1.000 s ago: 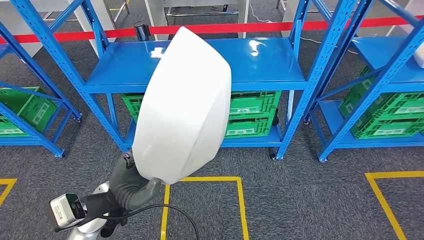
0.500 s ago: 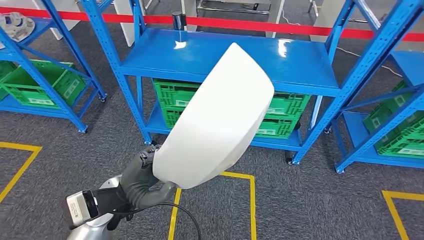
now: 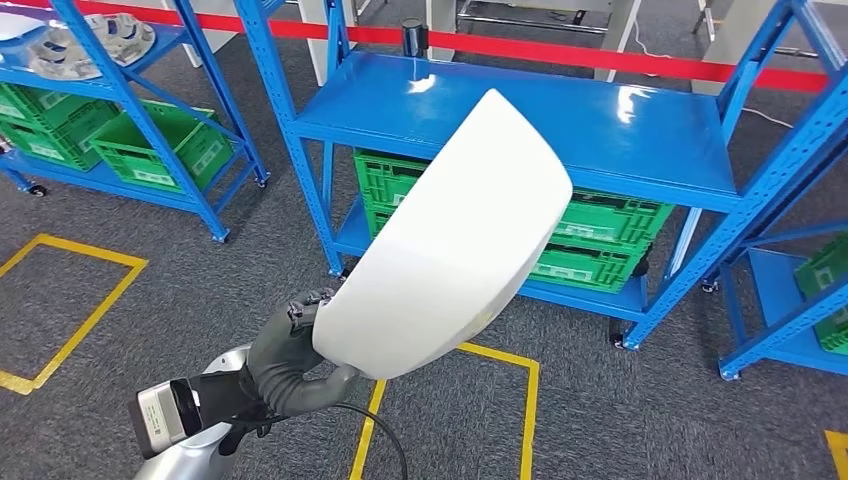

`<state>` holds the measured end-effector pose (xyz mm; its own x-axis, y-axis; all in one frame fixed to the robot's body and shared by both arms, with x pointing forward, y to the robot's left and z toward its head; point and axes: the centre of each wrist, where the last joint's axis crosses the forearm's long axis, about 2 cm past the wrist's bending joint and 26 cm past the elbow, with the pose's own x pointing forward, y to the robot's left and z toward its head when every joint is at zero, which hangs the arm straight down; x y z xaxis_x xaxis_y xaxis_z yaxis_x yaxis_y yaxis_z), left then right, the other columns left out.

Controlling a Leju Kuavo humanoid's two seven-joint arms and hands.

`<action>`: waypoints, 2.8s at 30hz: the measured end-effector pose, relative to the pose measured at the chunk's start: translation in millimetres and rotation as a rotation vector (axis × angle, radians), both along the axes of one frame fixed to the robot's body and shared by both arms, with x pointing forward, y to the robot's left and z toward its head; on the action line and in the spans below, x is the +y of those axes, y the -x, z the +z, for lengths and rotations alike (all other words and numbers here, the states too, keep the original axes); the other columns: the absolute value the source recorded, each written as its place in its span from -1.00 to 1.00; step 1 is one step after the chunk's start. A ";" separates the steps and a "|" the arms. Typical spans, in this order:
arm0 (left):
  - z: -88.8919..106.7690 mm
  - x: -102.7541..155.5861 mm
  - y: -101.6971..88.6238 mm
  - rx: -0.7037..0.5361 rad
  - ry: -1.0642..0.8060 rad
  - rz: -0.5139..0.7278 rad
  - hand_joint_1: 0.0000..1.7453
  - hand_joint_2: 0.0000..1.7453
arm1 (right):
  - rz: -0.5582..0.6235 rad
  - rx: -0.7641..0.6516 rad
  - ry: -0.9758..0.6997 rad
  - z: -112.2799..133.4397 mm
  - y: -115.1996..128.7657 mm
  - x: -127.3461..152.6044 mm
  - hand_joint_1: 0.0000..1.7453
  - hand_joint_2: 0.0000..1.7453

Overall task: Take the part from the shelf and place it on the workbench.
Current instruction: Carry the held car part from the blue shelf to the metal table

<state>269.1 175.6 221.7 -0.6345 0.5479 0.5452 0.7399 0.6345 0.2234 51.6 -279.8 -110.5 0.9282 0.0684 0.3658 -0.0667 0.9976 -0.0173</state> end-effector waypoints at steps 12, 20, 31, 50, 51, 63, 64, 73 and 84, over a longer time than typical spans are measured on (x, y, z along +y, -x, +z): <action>4.7 -4.5 -4.7 -0.009 -0.013 0.009 1.00 1.00 | 0.009 0.024 0.006 0.2 -2.0 -1.5 -1.00 -1.00; 2.0 -5.1 -5.9 -0.007 0.017 0.028 1.00 1.00 | 0.025 0.050 0.024 -0.6 3.9 -14.7 -1.00 -1.00; -6.5 -4.6 -5.1 -0.001 -0.002 0.043 1.00 1.00 | 0.019 0.009 0.054 -0.3 5.1 -34.9 -1.00 -1.00; -4.0 -12.4 -18.7 0.025 0.023 0.030 1.00 1.00 | 0.016 0.039 0.081 0.1 9.6 -52.1 -1.00 -1.00; -3.8 -12.4 -19.5 0.025 0.022 0.030 1.00 1.00 | 0.015 0.037 0.082 0.2 9.4 -52.7 -1.00 -1.00; -0.9 -14.2 -26.3 0.020 0.015 0.025 1.00 1.00 | -0.002 0.031 0.081 0.5 7.5 -53.6 -1.00 -1.00; -2.1 -14.2 -26.9 0.025 0.013 0.025 1.00 1.00 | -0.002 0.034 0.081 0.5 7.4 -53.4 -1.00 -1.00; 2.3 -17.3 -35.8 0.021 0.008 0.015 1.00 1.00 | -0.005 0.026 0.076 1.0 1.9 -51.2 -1.00 -1.00; -0.5 -25.7 -33.4 0.037 -0.061 0.005 1.00 1.00 | -0.001 0.050 0.066 0.1 7.0 -48.4 -1.00 -1.00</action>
